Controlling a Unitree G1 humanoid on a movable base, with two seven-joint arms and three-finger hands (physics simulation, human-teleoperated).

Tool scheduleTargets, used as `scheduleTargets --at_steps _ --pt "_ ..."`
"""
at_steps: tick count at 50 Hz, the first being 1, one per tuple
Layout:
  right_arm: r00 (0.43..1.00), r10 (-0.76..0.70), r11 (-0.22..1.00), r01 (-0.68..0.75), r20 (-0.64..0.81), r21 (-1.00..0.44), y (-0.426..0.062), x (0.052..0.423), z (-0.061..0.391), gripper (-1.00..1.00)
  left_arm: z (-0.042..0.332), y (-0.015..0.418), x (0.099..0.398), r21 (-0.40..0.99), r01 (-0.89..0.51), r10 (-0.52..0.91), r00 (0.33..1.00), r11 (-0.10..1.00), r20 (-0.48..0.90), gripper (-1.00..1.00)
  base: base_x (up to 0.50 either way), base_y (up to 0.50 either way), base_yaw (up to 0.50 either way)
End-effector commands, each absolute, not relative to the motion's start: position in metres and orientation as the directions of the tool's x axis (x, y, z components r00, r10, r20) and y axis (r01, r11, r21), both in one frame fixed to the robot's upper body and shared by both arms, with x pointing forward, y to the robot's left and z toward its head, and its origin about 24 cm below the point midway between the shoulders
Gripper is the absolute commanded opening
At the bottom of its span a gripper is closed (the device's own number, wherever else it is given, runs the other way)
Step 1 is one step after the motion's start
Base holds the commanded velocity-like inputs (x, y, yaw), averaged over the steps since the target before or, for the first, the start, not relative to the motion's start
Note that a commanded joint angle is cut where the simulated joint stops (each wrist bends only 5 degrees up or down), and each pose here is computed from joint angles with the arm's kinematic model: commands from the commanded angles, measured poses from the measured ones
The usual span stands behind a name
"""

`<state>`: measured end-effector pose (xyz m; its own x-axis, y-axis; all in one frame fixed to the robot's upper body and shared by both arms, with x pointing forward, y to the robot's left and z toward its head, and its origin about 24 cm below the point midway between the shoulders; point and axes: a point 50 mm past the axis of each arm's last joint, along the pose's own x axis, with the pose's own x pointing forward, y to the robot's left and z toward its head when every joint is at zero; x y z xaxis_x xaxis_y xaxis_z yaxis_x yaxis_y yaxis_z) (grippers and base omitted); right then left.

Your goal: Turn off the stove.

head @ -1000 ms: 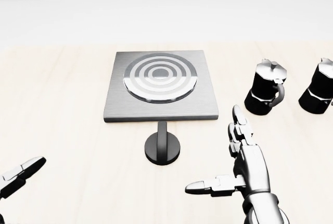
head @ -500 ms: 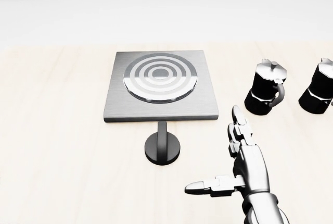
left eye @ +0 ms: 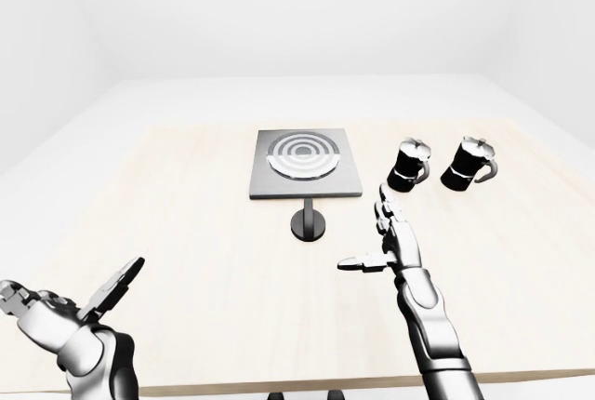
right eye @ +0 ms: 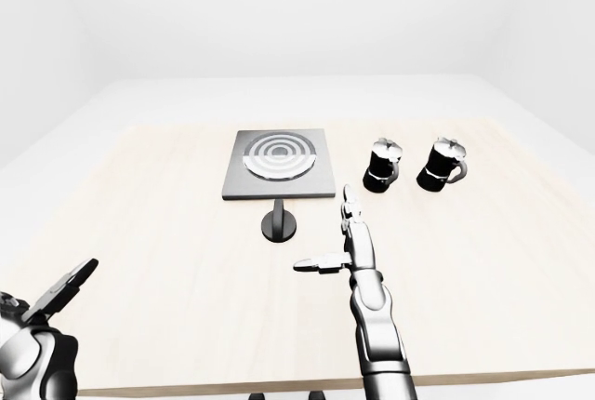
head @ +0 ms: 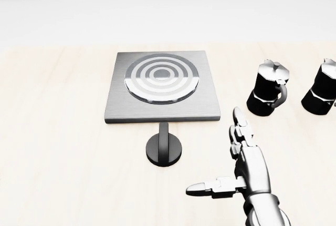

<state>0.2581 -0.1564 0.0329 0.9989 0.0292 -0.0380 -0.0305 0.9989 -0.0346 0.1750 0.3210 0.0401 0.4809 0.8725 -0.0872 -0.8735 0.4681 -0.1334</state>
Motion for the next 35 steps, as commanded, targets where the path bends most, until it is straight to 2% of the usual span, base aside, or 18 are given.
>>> scheduleTargets --at_steps 1,22,34,35 --pt "0.999 0.029 0.999 -0.031 -0.039 -0.036 -0.156 0.258 0.033 1.00 0.039 0.322 0.175 -0.132 -0.875 0.873 0.478 0.465 -0.093 1.00 0.00 0.00 0.00" --pt "0.998 0.045 0.996 -0.048 -0.033 -0.070 -0.149 0.258 0.034 1.00 0.043 0.321 0.170 -0.164 -0.872 0.880 0.473 0.462 -0.038 1.00 0.00 0.00 0.00" --pt "0.998 0.050 0.997 -0.052 -0.038 -0.053 -0.149 0.256 0.028 1.00 0.045 0.321 0.167 -0.207 -0.859 0.873 0.485 0.468 -0.040 1.00 0.00 0.00 0.00" --pt "0.998 0.052 0.997 -0.055 -0.042 -0.053 -0.149 0.257 0.027 1.00 0.046 0.321 0.168 -0.197 -0.857 0.864 0.498 0.477 -0.073 1.00 0.00 0.00 0.00"
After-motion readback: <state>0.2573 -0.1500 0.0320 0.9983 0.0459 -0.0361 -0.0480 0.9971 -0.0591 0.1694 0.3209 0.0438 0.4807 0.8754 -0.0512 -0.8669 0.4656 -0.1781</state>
